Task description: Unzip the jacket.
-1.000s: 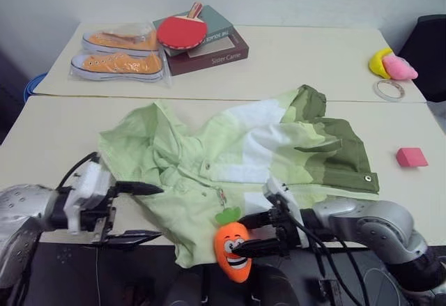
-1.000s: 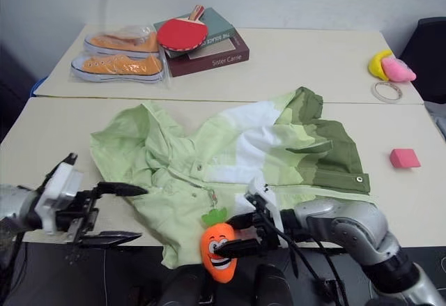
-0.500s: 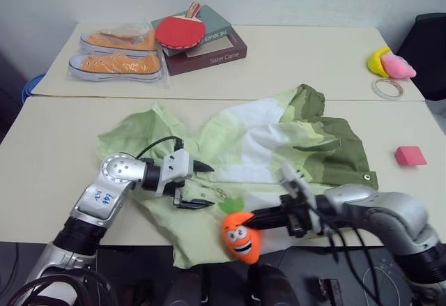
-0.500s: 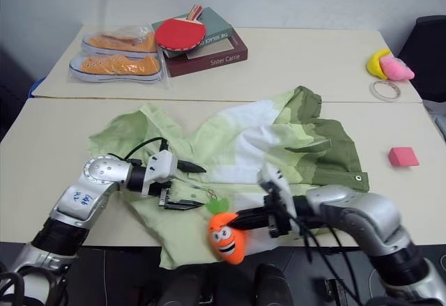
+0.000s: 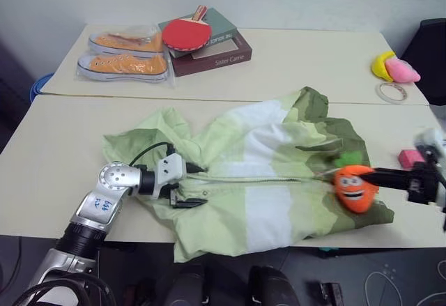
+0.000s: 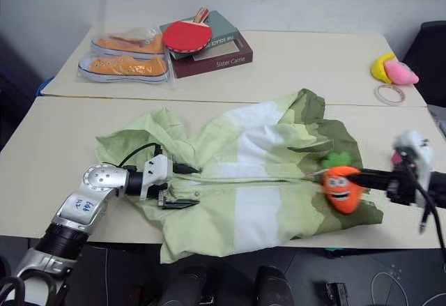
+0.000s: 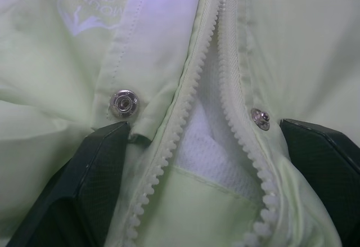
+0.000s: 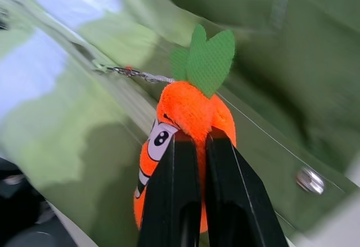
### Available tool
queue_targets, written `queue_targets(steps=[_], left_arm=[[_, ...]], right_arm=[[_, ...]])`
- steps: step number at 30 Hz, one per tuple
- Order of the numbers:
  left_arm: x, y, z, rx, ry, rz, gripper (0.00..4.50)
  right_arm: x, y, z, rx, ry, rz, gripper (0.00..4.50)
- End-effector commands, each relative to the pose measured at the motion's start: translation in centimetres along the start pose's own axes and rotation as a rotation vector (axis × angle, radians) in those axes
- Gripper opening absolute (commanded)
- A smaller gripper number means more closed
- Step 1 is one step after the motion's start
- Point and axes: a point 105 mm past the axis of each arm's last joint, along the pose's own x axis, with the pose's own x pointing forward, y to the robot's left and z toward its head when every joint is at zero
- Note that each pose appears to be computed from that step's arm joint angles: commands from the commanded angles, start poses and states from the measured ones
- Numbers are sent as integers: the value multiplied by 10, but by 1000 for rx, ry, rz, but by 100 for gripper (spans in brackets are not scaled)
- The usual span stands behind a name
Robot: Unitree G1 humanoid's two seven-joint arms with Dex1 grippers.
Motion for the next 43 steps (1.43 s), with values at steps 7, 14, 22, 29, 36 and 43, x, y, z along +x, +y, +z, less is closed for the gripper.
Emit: queue_targets(steps=[7, 14, 22, 29, 36, 43], left_arm=[[2, -8, -36, -93, 139, 70, 450], [3, 10, -14, -88, 20, 162, 450], [-16, 12, 24, -134, -173, 174, 450], [-77, 18, 39, -92, -202, 281, 450], [-115, -14, 4, 125, 96, 284, 450], [-133, -49, -8, -29, 45, 371, 450]], right_arm=[[-83, -97, -10, -143, 25, -574, 3], [-100, -125, 2, -177, 20, -794, 3], [-57, -91, 11, -210, -83, -502, 215], [-25, -17, 76, -722, -465, -294, 448], [59, 107, 66, -653, -564, 353, 448], [80, 116, 31, -722, -477, 519, 448]])
